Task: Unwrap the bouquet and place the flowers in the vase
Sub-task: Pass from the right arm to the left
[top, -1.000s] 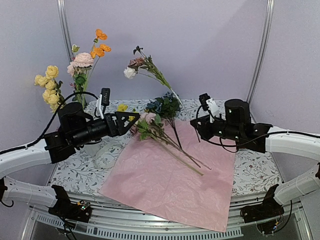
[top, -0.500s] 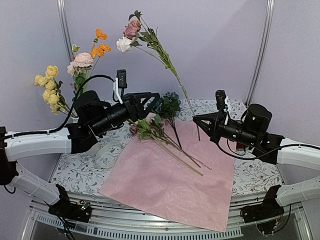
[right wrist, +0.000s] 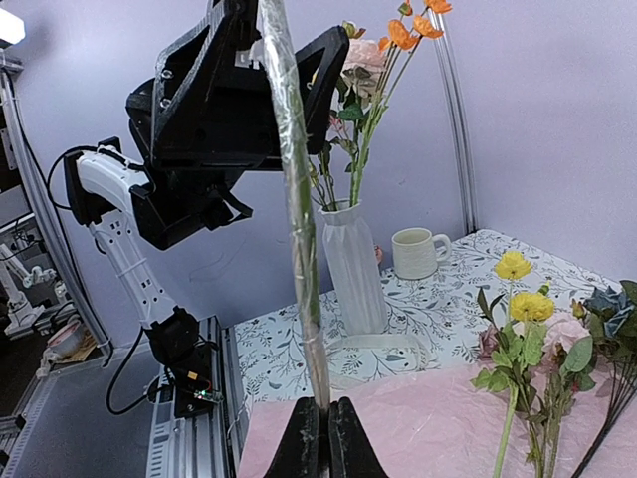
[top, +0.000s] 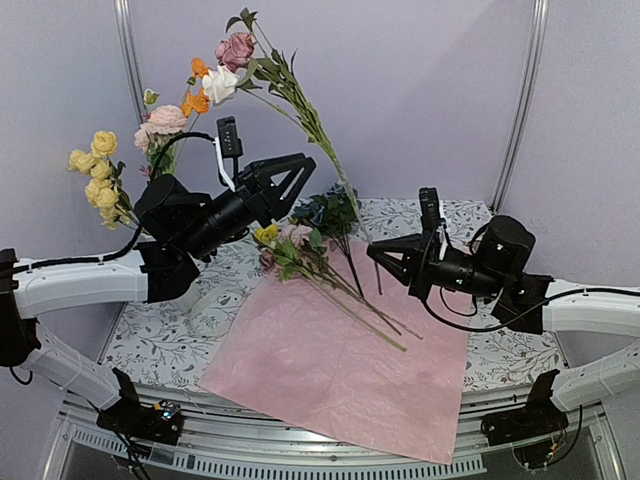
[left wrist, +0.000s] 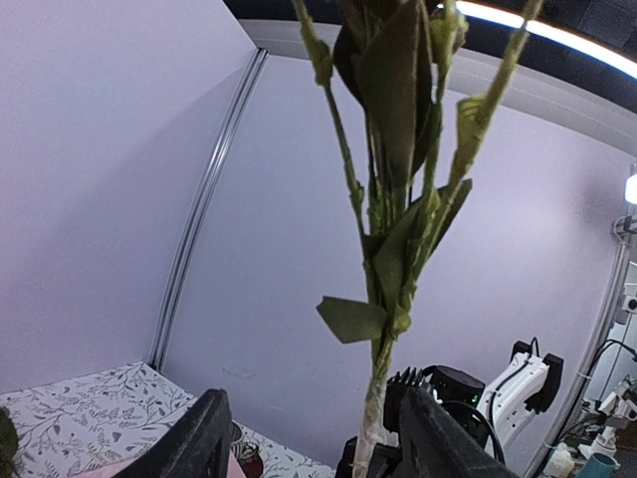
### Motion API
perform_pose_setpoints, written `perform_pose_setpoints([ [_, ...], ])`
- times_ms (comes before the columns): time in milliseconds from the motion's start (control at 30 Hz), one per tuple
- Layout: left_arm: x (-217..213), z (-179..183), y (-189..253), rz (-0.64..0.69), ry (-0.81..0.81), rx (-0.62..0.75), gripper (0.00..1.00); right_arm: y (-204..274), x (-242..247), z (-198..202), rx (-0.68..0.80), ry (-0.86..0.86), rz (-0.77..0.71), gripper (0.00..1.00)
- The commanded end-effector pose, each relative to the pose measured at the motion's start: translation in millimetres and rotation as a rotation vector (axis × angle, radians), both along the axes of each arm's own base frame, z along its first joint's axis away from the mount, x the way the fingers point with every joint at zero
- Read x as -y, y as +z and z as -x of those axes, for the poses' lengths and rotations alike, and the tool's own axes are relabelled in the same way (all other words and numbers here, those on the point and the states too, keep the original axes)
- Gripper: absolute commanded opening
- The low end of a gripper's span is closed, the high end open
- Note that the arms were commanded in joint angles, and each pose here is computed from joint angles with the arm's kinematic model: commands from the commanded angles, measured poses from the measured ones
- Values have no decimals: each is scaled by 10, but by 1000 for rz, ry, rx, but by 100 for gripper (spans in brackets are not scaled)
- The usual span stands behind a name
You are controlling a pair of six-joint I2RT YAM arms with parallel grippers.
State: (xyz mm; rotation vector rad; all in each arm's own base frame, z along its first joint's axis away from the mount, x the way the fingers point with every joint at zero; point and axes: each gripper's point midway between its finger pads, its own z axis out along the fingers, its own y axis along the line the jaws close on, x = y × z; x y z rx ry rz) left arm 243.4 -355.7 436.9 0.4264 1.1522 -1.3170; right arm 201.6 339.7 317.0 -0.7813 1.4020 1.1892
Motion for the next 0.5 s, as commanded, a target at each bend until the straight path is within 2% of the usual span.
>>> perform_pose_setpoints([
  [0, 4, 114, 162, 36, -20, 57, 58, 49, -100, 84, -2, 57, -36, 3],
  [67, 7, 118, 158, 33, -23, 58, 54, 32, -125, 94, -9, 66, -36, 3],
  [200, 5, 127, 160, 32, -25, 61, 52, -16, -160, 96, -22, 74, -29, 3],
  [333, -4, 143, 180, 34, -25, 69, 44, -55, -177, 115, -30, 83, -24, 3],
  [467, -21, 122, 177, 39, -14, 58, 44, -108, -184, 112, -36, 81, -14, 3],
])
